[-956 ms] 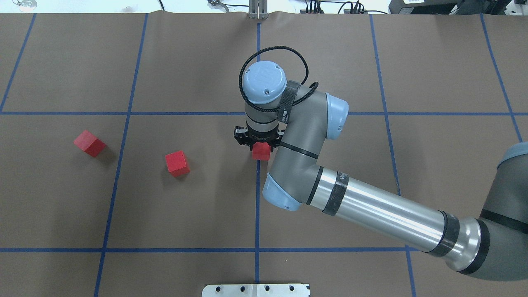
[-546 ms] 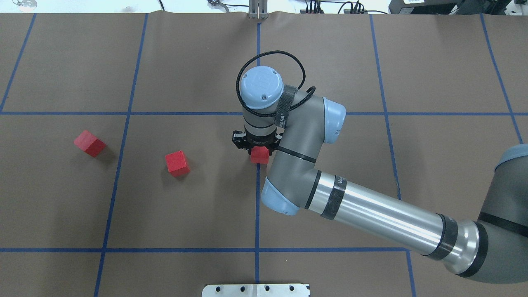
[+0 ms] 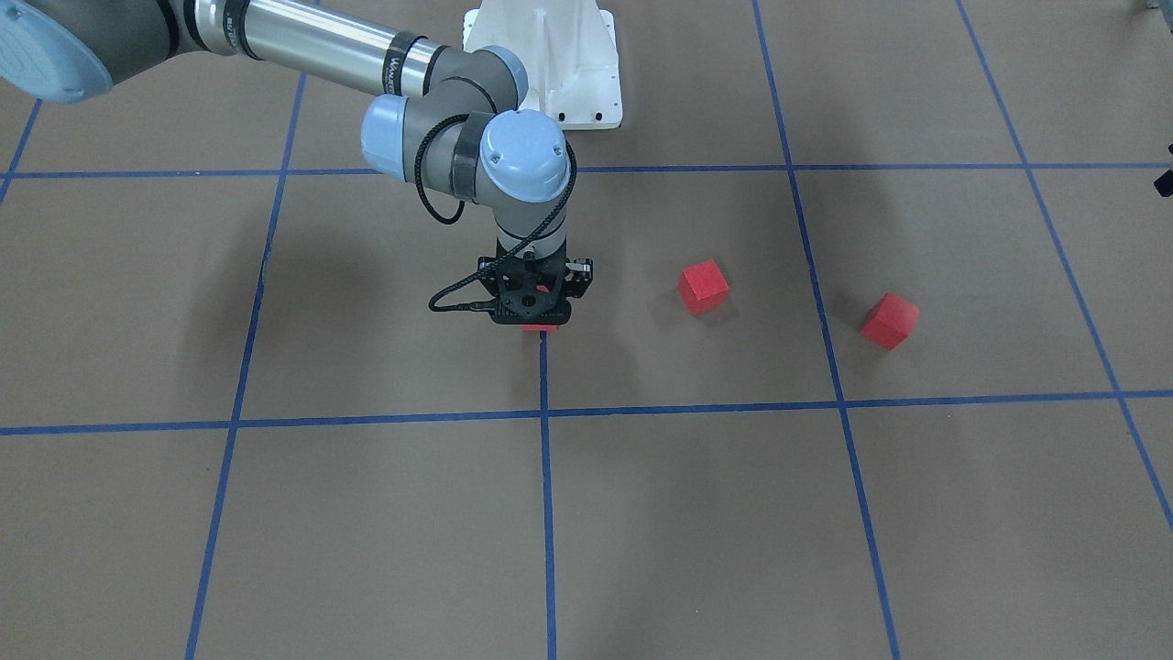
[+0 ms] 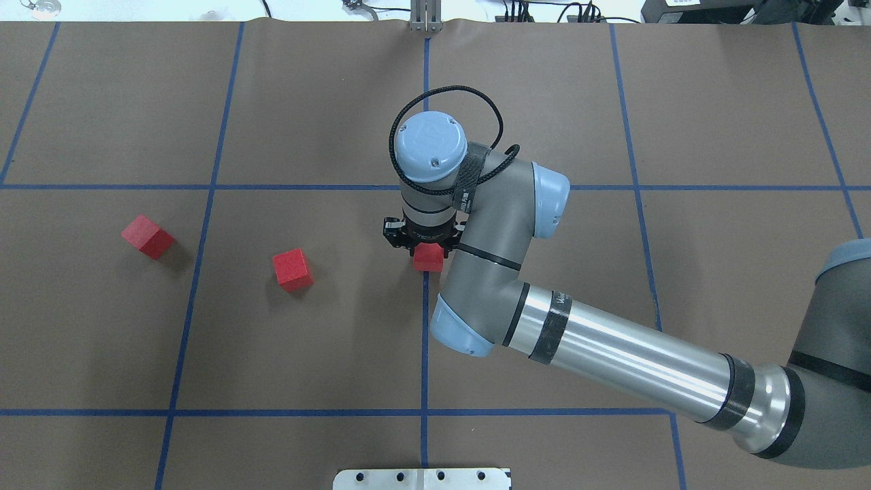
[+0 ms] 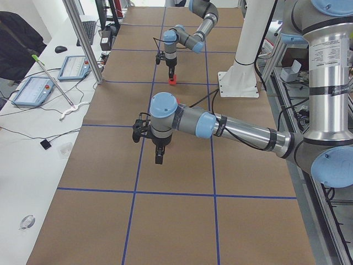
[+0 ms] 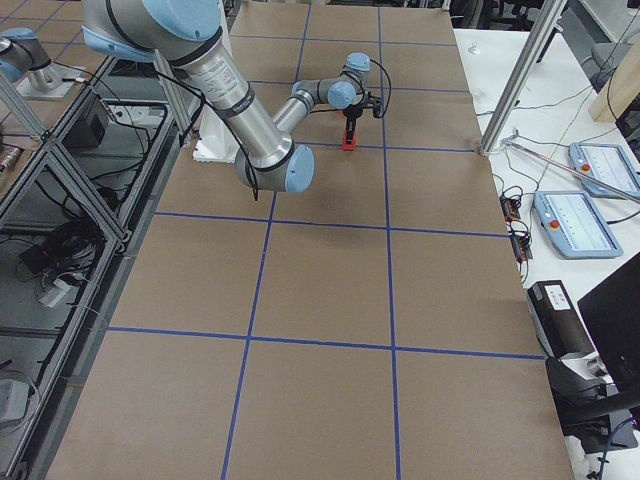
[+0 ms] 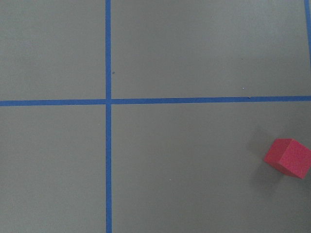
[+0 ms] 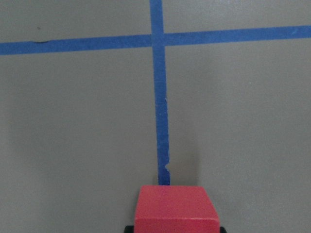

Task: Form red blocks into L shape at center
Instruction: 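Lower the red cube at center and open the right gripper, then raise the right gripper away while the left gripper reaches toward the middle red cube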

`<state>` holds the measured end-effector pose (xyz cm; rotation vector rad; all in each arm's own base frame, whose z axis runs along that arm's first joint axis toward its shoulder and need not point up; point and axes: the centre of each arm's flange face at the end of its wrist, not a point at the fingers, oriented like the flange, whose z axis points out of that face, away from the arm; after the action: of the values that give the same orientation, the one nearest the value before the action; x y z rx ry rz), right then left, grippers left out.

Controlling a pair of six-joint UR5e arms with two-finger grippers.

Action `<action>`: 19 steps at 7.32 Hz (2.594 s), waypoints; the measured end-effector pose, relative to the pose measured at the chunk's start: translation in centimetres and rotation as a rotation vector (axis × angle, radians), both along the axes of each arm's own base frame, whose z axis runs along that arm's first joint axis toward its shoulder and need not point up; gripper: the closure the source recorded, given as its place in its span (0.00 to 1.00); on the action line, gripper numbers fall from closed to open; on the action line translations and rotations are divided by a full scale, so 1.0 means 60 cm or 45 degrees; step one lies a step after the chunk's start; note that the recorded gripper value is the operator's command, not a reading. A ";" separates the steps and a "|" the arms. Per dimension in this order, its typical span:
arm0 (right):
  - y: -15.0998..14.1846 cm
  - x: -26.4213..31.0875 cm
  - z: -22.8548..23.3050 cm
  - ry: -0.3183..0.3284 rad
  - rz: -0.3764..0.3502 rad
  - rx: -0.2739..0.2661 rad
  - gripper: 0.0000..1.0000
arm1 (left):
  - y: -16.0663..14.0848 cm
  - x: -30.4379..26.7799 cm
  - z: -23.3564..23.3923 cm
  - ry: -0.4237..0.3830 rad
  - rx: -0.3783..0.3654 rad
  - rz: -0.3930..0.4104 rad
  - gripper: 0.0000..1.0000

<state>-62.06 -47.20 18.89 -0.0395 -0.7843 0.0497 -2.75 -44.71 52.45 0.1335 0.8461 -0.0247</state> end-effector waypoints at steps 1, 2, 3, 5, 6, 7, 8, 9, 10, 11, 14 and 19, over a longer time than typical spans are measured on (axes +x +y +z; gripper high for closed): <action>0.001 -0.001 0.000 0.000 -0.002 0.002 1.00 | 0.000 0.000 -0.001 0.000 0.001 0.000 0.00; 0.002 -0.002 0.000 0.001 -0.004 0.004 1.00 | 0.000 0.000 -0.002 0.000 0.003 0.000 0.00; 0.004 -0.004 0.001 0.004 -0.004 0.009 1.00 | 0.001 0.000 -0.003 0.000 0.005 0.000 0.00; 0.009 -0.009 0.001 0.010 -0.004 0.020 1.00 | 0.002 0.000 -0.006 0.001 0.008 0.000 0.00; 0.009 -0.009 0.002 0.011 -0.010 0.027 1.00 | 0.003 0.000 -0.007 0.001 0.009 0.000 0.00; 0.010 -0.010 0.002 0.012 -0.020 0.039 0.58 | 0.003 0.000 -0.007 0.001 0.009 0.000 0.00; 0.010 -0.010 0.002 0.012 -0.026 0.045 0.01 | 0.003 0.000 -0.007 0.001 0.010 0.000 0.00; 0.010 -0.010 0.002 0.012 -0.027 0.048 0.00 | 0.003 0.000 -0.008 0.001 0.010 0.000 0.00; 0.010 -0.010 0.001 0.012 -0.025 0.052 0.00 | 0.003 0.000 -0.008 0.001 0.010 0.000 0.00; 0.009 -0.009 -0.001 0.012 -0.022 0.057 0.00 | 0.003 0.000 -0.009 0.001 0.012 0.000 0.00; 0.006 0.006 -0.023 -0.018 -0.014 0.074 0.00 | 0.003 0.000 -0.011 0.001 0.015 -0.001 0.00; 0.002 0.368 0.097 -0.122 0.112 -0.011 0.00 | -0.019 0.255 -0.179 0.156 -0.131 -0.024 0.00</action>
<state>-39.99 -47.05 24.73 -0.0158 -0.8811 0.1357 12.57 -45.87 41.74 0.0438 0.9644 -0.0945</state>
